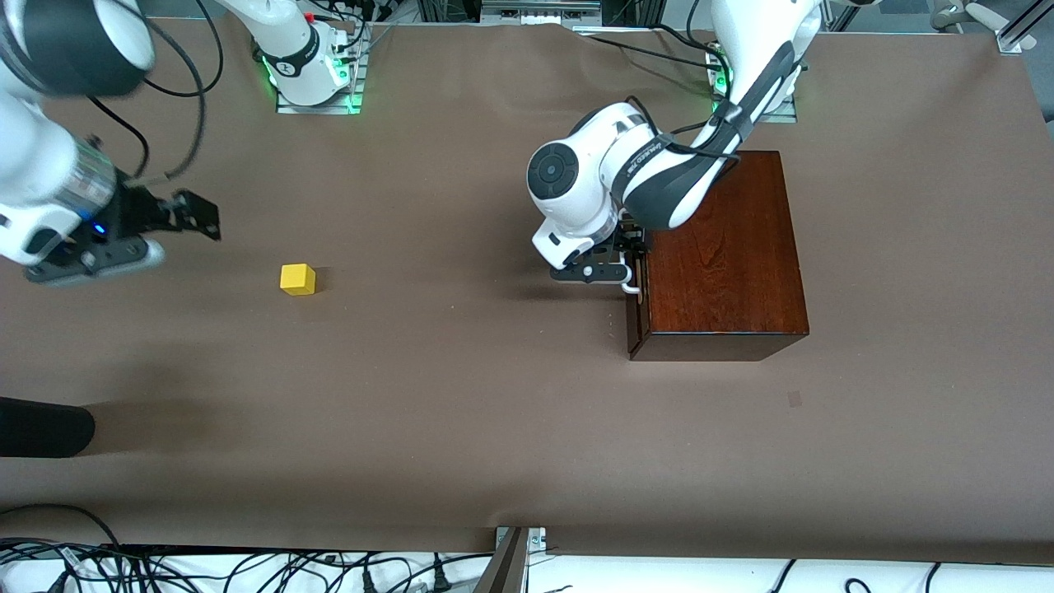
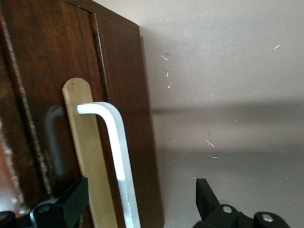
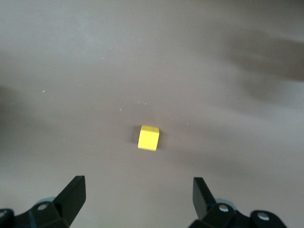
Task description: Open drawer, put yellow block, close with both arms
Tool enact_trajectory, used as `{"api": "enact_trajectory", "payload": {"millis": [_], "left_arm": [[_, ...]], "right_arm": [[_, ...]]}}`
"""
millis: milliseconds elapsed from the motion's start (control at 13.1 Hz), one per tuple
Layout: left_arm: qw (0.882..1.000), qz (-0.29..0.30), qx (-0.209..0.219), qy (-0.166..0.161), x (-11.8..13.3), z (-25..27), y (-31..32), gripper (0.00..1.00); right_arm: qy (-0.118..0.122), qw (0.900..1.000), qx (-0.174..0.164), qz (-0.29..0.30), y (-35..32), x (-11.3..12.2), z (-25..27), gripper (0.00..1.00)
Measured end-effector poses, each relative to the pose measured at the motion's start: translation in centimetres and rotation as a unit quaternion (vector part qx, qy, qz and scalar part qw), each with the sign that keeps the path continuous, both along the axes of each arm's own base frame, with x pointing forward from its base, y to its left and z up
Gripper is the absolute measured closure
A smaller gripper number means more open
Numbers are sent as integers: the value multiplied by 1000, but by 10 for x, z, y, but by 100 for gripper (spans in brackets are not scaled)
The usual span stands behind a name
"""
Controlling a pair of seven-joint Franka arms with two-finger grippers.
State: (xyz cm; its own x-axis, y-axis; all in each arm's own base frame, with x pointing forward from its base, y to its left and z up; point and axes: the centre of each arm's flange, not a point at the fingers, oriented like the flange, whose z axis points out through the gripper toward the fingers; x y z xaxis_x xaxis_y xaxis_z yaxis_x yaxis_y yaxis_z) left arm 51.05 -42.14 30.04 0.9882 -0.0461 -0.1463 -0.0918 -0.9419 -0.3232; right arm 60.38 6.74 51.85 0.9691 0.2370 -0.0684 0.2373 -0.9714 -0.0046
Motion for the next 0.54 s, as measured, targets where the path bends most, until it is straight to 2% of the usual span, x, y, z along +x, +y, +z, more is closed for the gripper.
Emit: {"api": "enact_trajectory", "payload": {"millis": [230, 536], "left_arm": [[1000, -4, 18, -5, -10, -19, -11, 0], [999, -3, 31, -17, -17, -38, -20, 0]], "right_arm": [[-4, 1000, -1, -5, -3, 3, -80, 0], [-21, 999, 16, -29, -12, -12, -165, 0]]}}
